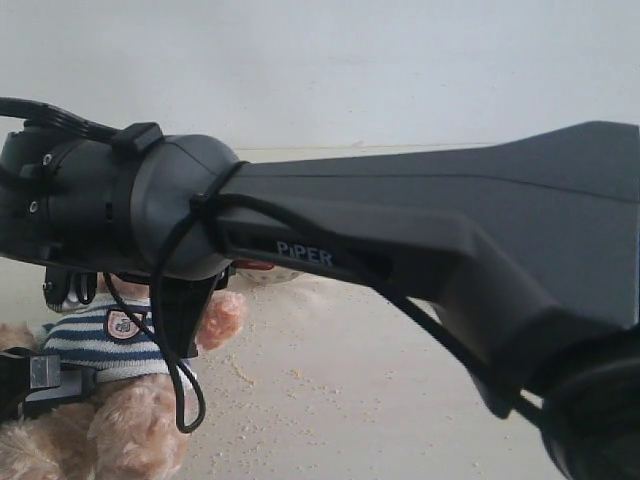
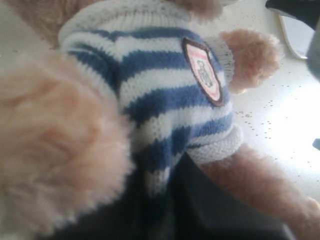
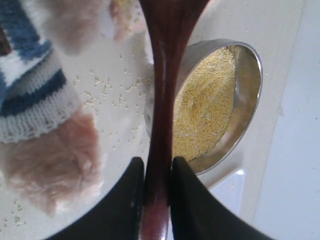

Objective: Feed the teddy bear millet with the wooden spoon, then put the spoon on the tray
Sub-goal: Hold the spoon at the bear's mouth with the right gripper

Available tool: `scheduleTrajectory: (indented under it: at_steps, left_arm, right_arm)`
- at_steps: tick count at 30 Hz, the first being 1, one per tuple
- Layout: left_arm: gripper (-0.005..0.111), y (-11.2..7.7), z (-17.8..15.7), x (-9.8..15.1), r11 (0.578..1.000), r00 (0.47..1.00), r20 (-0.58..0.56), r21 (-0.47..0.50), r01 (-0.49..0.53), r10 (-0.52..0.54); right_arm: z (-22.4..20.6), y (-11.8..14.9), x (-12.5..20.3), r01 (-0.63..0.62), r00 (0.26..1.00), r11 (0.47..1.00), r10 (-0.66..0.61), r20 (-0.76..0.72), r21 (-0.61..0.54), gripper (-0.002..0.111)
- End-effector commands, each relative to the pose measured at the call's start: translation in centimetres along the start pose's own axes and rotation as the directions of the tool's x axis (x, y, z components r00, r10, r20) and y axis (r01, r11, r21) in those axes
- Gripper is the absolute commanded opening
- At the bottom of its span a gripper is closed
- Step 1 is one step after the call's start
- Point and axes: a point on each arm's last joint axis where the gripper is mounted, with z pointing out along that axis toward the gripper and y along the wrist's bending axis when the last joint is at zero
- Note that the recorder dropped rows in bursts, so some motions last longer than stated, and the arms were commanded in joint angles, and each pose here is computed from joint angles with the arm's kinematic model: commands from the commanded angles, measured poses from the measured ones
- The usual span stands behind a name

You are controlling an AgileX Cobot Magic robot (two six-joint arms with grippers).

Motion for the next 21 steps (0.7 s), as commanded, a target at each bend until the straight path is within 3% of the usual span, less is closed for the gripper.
scheduleTrajectory:
  at_steps: [1, 21]
  left_arm:
    - [0.005, -0.15, -0.15, -0.04, 1.000, 1.000, 0.014, 0.010, 0.002, -0.003]
    - [0.005, -0.17, -0.15, -0.04, 1.000, 1.000, 0.013, 0.012, 0.002, -0.003]
  right_arm:
    - [-0.21, -0.40, 0.21, 0.004, 1.000, 0.999, -0.004, -0.006, 0.032, 0.004]
    - [-1.15, -0.92, 0.50, -0.092, 0.996, 0.996, 0.091, 0.017, 0.020, 0.000]
